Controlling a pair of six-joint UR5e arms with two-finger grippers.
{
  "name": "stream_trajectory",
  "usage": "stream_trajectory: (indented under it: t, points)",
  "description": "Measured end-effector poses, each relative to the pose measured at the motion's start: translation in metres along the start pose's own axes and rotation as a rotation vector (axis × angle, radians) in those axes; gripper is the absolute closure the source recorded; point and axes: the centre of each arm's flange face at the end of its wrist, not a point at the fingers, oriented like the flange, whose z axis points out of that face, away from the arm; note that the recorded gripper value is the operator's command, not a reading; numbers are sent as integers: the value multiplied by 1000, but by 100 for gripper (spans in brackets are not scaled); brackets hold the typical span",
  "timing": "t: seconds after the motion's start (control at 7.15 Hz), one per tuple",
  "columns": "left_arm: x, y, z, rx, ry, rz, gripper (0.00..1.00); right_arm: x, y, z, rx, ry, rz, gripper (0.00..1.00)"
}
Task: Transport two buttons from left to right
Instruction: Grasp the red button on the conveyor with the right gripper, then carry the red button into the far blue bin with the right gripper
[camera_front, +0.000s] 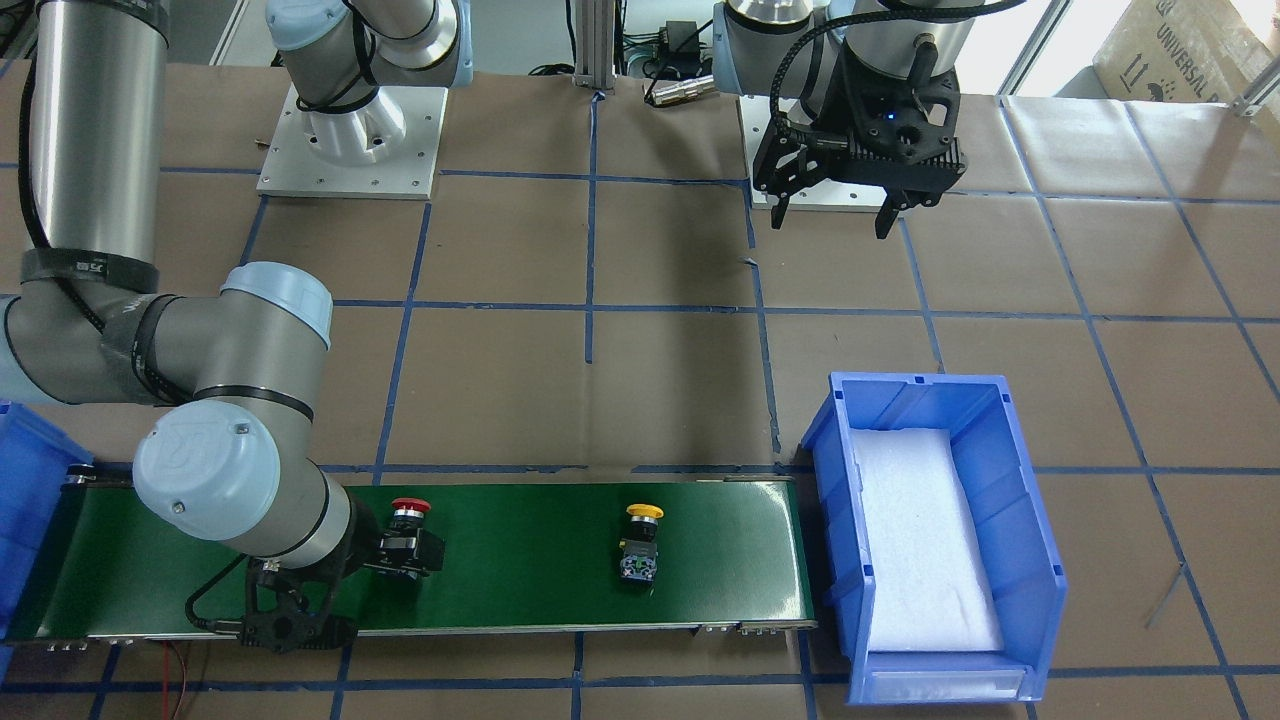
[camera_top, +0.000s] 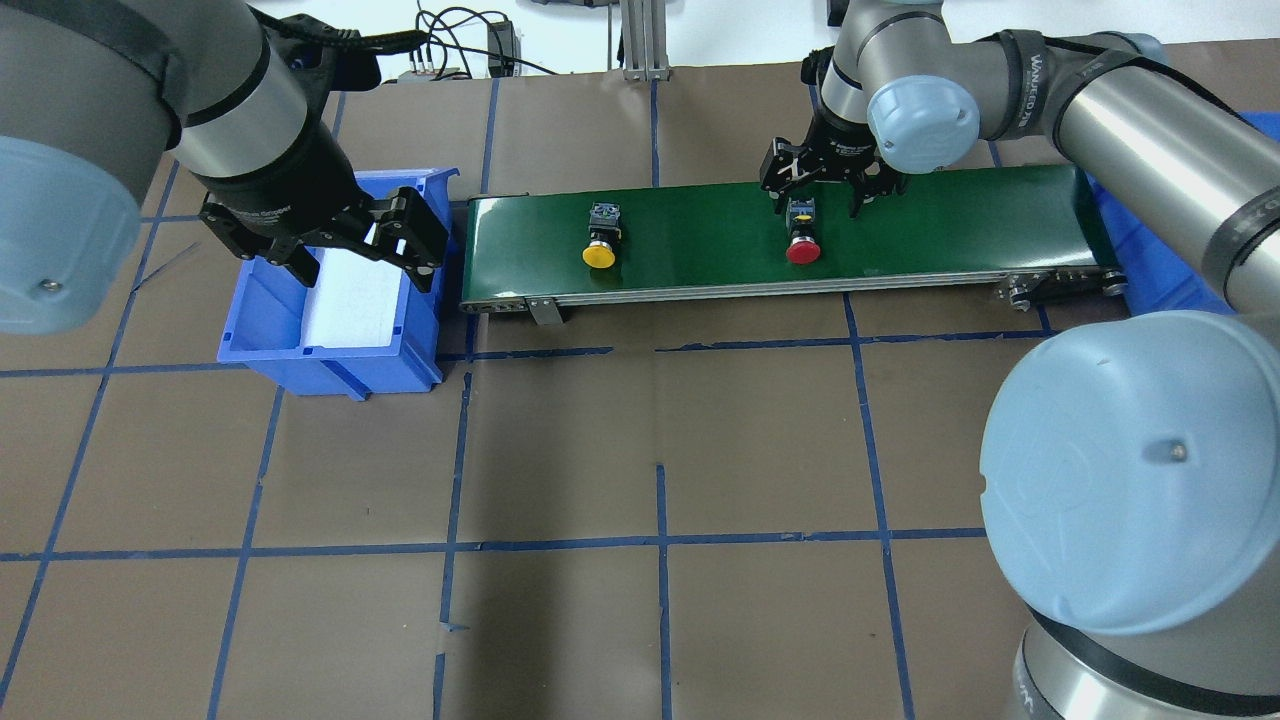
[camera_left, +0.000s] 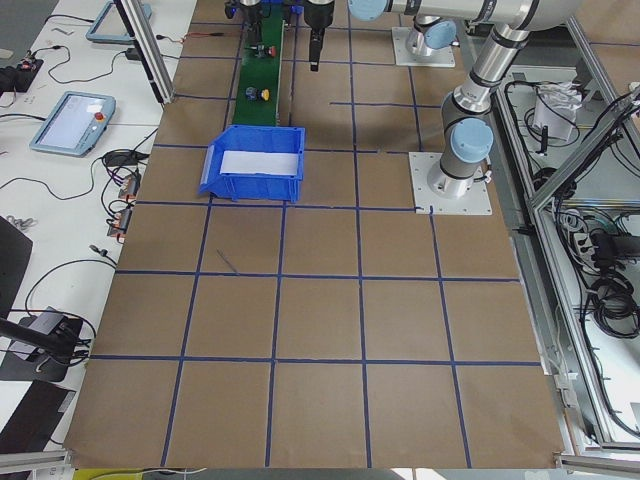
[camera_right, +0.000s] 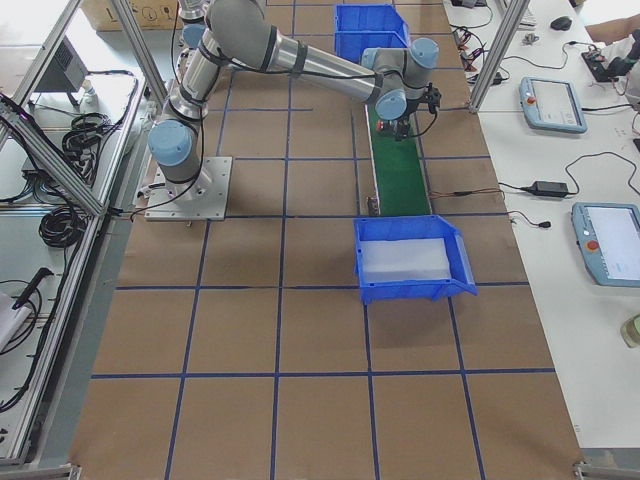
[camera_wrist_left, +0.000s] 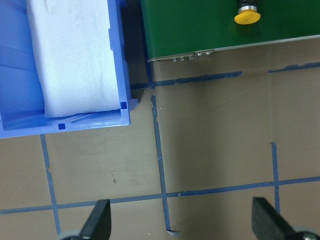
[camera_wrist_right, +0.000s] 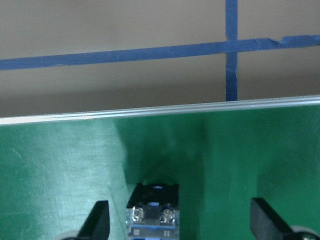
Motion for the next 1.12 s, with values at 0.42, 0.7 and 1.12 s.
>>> stream_trajectory:
  t: [0.42,0.7,1.12]
  points:
    - [0,0,-1,11,3,3,0,3,-2,-1,-5,5,-6,87]
    - [0,-2,-5,17,-3,0,0,11,-1,-25,-11,72,-9,92]
    - [-1,1,-3,13,6,-2,0,45,-20,-97,19,208,-62,92]
